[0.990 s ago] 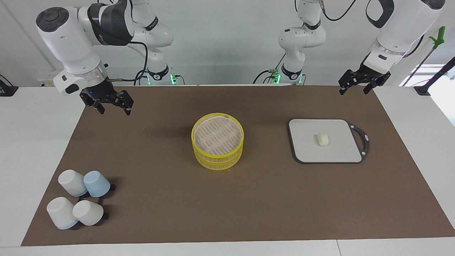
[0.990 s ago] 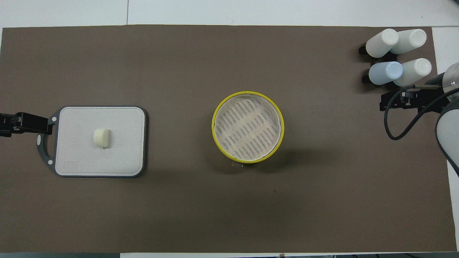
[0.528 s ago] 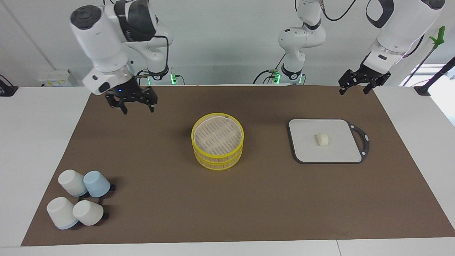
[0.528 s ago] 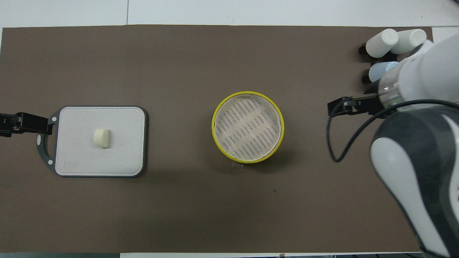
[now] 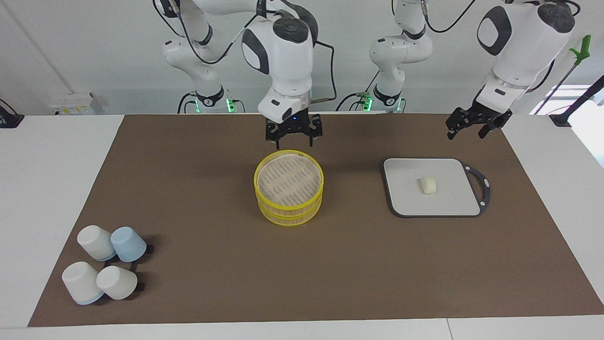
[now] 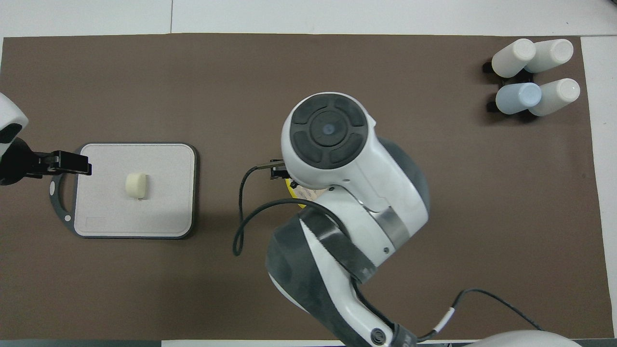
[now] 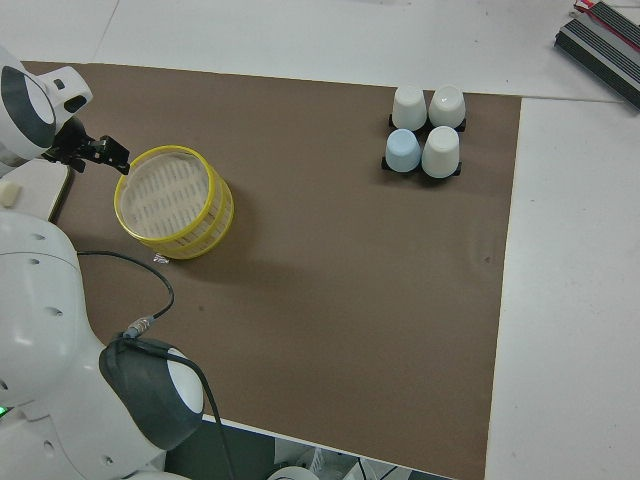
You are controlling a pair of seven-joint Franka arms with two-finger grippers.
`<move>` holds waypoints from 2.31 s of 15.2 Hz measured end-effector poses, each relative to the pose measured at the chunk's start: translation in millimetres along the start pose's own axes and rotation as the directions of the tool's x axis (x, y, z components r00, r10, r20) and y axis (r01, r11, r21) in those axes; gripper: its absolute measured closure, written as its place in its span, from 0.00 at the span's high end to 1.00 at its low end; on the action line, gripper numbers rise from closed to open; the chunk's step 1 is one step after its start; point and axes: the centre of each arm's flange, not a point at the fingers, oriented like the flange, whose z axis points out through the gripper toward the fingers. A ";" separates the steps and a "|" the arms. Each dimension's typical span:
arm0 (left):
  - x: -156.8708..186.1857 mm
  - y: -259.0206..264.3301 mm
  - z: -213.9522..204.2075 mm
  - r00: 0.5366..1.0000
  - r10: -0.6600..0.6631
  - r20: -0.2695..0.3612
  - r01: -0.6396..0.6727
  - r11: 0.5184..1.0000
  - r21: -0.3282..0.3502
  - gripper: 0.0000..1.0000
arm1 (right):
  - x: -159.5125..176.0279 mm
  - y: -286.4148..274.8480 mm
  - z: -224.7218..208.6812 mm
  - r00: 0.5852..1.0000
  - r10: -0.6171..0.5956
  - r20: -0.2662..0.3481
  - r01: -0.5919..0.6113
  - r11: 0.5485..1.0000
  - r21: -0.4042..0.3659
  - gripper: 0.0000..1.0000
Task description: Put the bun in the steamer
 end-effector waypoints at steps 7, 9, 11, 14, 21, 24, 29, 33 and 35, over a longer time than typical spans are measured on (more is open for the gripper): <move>-19.2 -0.9 124.4 1.000 -0.005 -0.019 0.005 1.000 0.003 1.00 | 5.6 -33.2 88.3 0.999 -0.026 -0.022 0.026 1.000 -0.001 1.00; -18.6 0.2 150.4 1.000 -0.013 -0.026 0.013 1.000 0.002 1.00 | -1.2 -35.2 103.4 0.999 -0.036 -0.031 0.037 0.999 0.009 0.99; -13.4 4.3 174.3 0.999 -0.025 -0.028 0.025 1.000 0.000 1.00 | -12.1 -36.6 115.7 0.998 -0.050 -0.032 0.050 0.999 0.009 0.89; -7.6 5.8 197.5 0.999 -0.031 -0.037 0.031 1.000 -0.003 1.00 | -20.4 -33.8 119.9 0.998 -0.056 -0.030 0.056 0.998 0.003 0.78; -8.3 5.5 212.1 0.999 -0.035 -0.030 0.035 0.999 -0.003 0.96 | -25.2 -27.6 124.4 0.998 -0.055 -0.033 0.055 0.998 -0.001 0.29; -8.2 5.5 212.0 0.999 -0.036 -0.033 0.036 0.999 -0.004 0.74 | -24.4 -25.1 125.4 0.994 -0.103 -0.041 0.103 0.995 -0.006 0.10; -7.7 5.4 211.6 0.999 -0.036 -0.037 0.036 0.999 -0.004 0.21 | -23.9 -24.6 124.3 0.989 -0.139 -0.043 0.139 0.990 -0.009 0.10; -7.3 5.5 211.1 0.999 -0.036 -0.038 0.036 0.999 -0.004 0.14 | -4.0 -11.8 88.5 0.992 -0.116 -0.044 0.114 0.992 -0.045 0.10; -4.6 6.5 207.4 0.998 -0.035 -0.044 0.034 0.999 -0.004 0.14 | 9.8 3.9 56.4 0.992 -0.119 -0.036 0.116 0.991 -0.067 0.10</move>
